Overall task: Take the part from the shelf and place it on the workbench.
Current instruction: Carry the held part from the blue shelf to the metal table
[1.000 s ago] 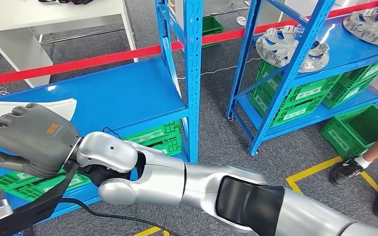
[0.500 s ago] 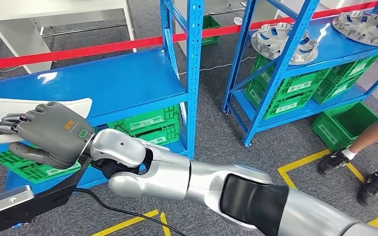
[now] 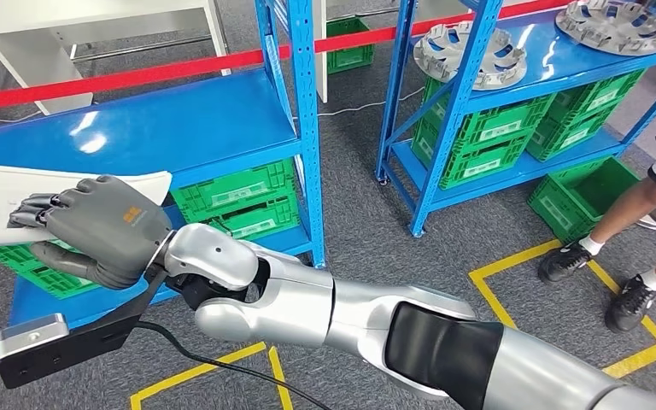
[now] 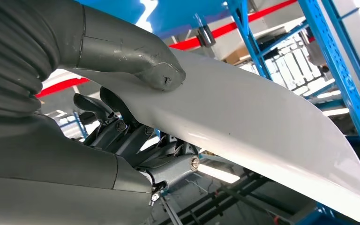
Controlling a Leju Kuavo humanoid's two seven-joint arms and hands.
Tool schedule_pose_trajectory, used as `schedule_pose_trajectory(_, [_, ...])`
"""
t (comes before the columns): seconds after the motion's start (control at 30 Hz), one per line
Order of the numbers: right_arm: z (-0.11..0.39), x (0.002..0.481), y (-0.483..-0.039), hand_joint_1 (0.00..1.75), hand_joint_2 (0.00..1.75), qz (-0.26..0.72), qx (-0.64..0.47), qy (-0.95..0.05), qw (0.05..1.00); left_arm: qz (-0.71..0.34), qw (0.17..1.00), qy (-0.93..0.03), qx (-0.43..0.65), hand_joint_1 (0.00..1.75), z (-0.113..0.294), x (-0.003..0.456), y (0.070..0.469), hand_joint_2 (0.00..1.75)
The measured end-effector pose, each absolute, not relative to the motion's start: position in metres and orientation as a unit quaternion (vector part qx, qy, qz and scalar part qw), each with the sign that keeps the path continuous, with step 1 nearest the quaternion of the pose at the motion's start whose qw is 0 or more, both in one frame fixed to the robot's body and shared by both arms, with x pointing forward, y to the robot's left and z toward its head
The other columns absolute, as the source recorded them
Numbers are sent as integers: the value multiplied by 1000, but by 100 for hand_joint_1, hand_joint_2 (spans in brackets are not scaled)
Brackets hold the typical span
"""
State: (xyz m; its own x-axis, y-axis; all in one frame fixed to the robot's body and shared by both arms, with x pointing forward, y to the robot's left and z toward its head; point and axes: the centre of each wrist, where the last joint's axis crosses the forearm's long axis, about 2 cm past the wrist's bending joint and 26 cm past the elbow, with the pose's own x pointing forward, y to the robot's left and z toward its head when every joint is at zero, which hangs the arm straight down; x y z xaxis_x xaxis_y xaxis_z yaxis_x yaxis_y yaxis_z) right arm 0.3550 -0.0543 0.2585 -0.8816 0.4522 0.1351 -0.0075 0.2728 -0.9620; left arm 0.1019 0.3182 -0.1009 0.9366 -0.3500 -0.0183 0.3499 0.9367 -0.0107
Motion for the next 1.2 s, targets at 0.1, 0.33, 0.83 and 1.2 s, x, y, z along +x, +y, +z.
schedule_pose_trajectory(0.1, [261,355,-54,175,175,583,-147,-774,197,-178,984,6,-1,0,-100,106,319,175])
schedule_pose_trajectory(0.33, [258,357,-60,175,175,586,-153,-769,203,-180,984,8,1,0,-100,106,321,175])
schedule_pose_trajectory(0.83, [262,356,-59,175,175,588,-156,-768,200,-184,983,7,1,0,-100,105,321,175])
schedule_pose_trajectory(1.2, [264,356,-58,175,175,593,-153,-766,198,-183,983,5,2,0,-100,106,322,175])
